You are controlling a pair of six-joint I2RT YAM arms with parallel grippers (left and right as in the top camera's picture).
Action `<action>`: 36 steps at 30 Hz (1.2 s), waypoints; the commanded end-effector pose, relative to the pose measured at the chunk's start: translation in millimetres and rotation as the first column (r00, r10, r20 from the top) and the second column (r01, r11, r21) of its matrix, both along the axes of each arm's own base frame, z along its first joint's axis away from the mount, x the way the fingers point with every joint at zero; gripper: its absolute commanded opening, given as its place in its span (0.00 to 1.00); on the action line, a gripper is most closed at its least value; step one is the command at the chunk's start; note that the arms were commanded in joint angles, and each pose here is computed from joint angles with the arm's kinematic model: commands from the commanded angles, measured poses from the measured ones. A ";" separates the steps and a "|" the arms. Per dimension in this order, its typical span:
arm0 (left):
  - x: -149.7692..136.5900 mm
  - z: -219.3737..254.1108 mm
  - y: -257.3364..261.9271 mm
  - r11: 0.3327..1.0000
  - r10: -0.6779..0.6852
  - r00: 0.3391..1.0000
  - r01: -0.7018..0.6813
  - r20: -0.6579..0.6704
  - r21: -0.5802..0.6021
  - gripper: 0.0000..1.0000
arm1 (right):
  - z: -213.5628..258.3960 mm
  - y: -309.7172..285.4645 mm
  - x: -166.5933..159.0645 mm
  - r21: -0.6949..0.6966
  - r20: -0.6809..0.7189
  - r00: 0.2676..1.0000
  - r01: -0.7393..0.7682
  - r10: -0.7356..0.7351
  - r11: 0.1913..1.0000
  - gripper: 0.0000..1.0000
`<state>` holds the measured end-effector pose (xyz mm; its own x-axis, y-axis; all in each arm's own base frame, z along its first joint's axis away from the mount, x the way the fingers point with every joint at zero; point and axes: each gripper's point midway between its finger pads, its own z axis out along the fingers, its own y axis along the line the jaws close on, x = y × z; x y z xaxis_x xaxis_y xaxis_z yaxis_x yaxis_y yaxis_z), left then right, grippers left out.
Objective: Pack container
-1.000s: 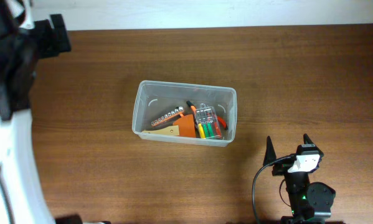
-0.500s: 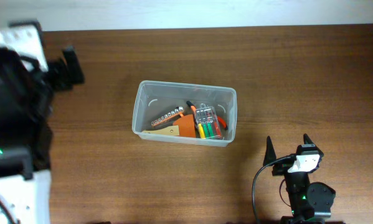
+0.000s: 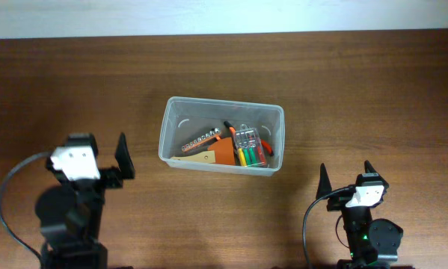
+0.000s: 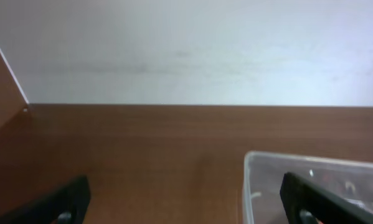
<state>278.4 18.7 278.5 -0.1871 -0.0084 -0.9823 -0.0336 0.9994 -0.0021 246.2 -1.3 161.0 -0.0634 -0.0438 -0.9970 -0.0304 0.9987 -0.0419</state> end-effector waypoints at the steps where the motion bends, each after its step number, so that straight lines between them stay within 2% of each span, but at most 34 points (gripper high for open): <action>1: -11.7 -22.2 -12.7 0.998 -0.056 0.998 0.056 0.021 -0.008 0.99 | -1.0 4.9 -0.3 0.002 0.004 1.000 -0.024 0.024 1.000 0.99; 8: -26.5 -62.7 -19.6 0.997 -0.072 0.996 0.072 0.043 -0.002 0.99 | -1.0 4.9 -0.3 0.002 0.004 1.000 -0.024 0.024 1.000 0.99; 20: -33.8 -96.6 -24.4 0.996 -0.090 0.993 0.090 0.072 0.002 0.99 | -1.0 4.9 -0.3 0.002 0.004 1.000 -0.024 0.024 1.000 0.99; 36: -35.6 -106.9 -25.0 0.996 -0.093 0.989 0.092 0.115 0.008 0.99 | -1.0 4.9 -0.3 0.002 0.004 1.000 -0.024 0.024 1.000 0.99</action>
<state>243.2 -3.3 175.3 -0.0817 0.0091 -0.9966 0.0443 0.9990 0.0055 246.2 -1.2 161.0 -0.0633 -0.0442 -0.9970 -0.0308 0.9986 -0.0423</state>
